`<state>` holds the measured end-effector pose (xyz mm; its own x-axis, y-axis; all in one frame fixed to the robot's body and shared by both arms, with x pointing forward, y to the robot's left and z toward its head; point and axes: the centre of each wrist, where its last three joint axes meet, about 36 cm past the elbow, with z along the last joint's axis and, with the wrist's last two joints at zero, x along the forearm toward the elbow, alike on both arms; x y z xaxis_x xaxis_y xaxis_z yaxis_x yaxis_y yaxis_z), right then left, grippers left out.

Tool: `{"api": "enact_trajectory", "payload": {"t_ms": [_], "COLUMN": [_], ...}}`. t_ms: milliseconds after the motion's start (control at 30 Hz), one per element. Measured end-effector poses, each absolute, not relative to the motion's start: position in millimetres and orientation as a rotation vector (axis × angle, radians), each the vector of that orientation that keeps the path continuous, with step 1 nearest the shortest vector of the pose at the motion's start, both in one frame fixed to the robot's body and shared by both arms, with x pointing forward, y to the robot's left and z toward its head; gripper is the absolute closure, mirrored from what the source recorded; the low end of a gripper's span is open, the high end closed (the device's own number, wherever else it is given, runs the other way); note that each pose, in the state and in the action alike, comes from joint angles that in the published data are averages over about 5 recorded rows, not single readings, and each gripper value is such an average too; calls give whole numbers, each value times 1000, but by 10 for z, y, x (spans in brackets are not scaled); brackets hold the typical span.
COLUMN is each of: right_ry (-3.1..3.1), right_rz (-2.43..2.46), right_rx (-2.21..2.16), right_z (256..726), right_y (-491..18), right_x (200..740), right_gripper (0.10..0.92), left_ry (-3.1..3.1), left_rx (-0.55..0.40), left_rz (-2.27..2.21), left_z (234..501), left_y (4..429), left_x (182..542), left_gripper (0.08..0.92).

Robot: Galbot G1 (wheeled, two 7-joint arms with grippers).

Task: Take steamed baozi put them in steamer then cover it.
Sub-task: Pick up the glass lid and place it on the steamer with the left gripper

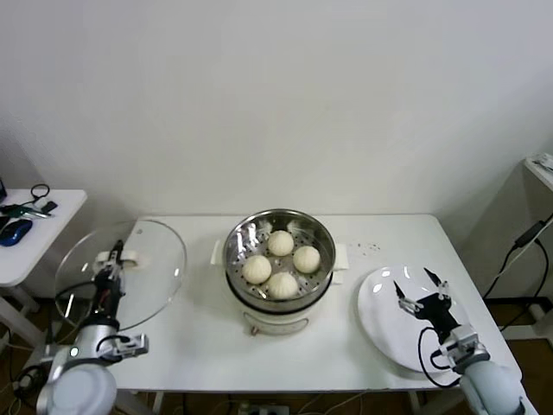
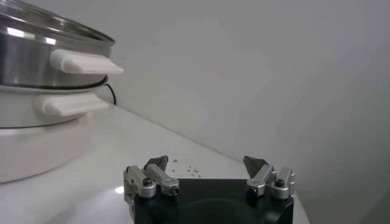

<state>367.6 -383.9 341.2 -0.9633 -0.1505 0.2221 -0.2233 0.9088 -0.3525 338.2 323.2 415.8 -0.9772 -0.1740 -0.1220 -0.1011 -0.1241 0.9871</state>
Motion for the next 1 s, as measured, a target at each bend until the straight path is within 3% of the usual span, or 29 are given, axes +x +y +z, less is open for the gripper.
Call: {"api": "enact_trajectory", "payload": {"t_ms": [367, 1000], "right_ry": [-2879, -2881], "right_rz": [591, 594], "right_rx": [302, 263], "right_z": [3420, 3347], "right_y": [-3773, -3770], "right_x": [3820, 3809], "right_gripper": [200, 200], "left_ry": [-2107, -2237], "left_rx": [282, 147], "left_rz": [-2328, -2239], "left_z": [4388, 4756], "left_y": [2510, 1277], "left_x": [3391, 3918], "left_gripper": [851, 851]}}
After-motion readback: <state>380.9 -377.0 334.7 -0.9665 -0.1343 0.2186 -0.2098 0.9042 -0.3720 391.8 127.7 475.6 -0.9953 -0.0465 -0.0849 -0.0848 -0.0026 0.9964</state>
